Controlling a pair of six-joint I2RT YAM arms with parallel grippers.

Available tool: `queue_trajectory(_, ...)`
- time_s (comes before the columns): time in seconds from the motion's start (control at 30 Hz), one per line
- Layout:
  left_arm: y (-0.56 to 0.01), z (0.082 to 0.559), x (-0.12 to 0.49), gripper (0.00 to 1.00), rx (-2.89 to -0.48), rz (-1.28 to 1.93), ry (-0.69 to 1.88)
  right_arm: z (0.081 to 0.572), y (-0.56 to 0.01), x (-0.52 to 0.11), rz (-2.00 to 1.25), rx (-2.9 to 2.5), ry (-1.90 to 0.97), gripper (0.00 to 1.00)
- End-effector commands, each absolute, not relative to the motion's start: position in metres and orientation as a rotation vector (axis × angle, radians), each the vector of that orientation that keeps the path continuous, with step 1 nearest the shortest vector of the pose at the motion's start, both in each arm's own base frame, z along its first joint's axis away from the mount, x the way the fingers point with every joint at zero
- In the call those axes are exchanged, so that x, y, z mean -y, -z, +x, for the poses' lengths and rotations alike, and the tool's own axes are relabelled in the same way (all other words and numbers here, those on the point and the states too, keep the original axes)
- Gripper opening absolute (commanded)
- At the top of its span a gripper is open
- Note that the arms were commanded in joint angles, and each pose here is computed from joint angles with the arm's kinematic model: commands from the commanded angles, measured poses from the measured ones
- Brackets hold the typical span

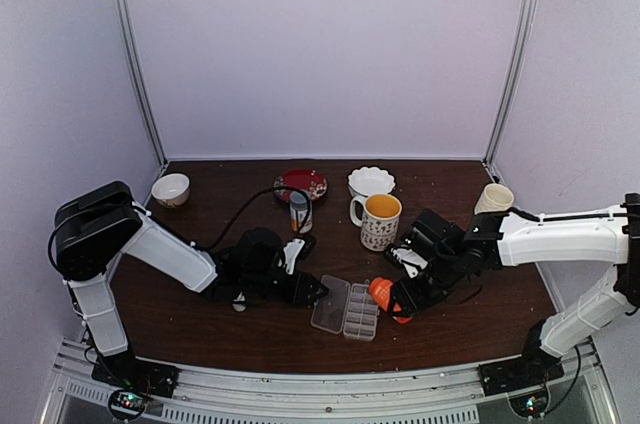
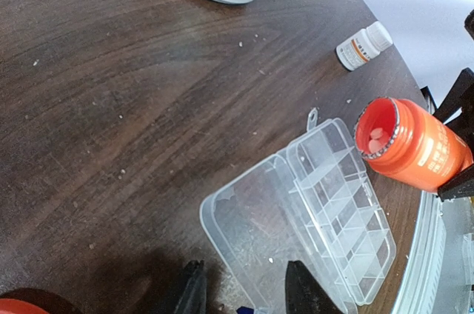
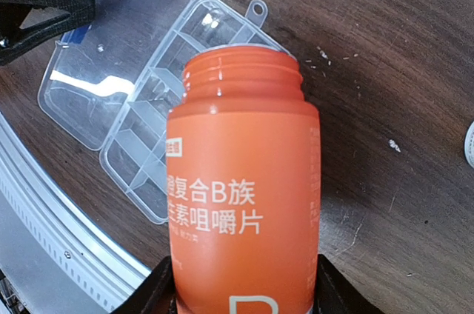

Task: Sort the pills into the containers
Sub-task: Pour the pill into the compartment of the pill container.

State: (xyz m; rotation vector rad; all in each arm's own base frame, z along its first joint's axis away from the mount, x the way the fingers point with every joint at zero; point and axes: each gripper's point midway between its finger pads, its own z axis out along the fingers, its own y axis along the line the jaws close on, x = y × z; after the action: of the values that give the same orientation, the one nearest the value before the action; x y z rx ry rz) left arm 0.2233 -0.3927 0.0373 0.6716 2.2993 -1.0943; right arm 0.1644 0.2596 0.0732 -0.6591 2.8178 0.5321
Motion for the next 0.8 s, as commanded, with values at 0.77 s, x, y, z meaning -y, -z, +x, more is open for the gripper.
queue_trajectory(0.77, -0.048, 0.224, 0.397, 0.4, -2.248, 0.674, 1.123, 0.18, -0.078, -0.265, -0.752, -2.826, -0.397, 0.0)
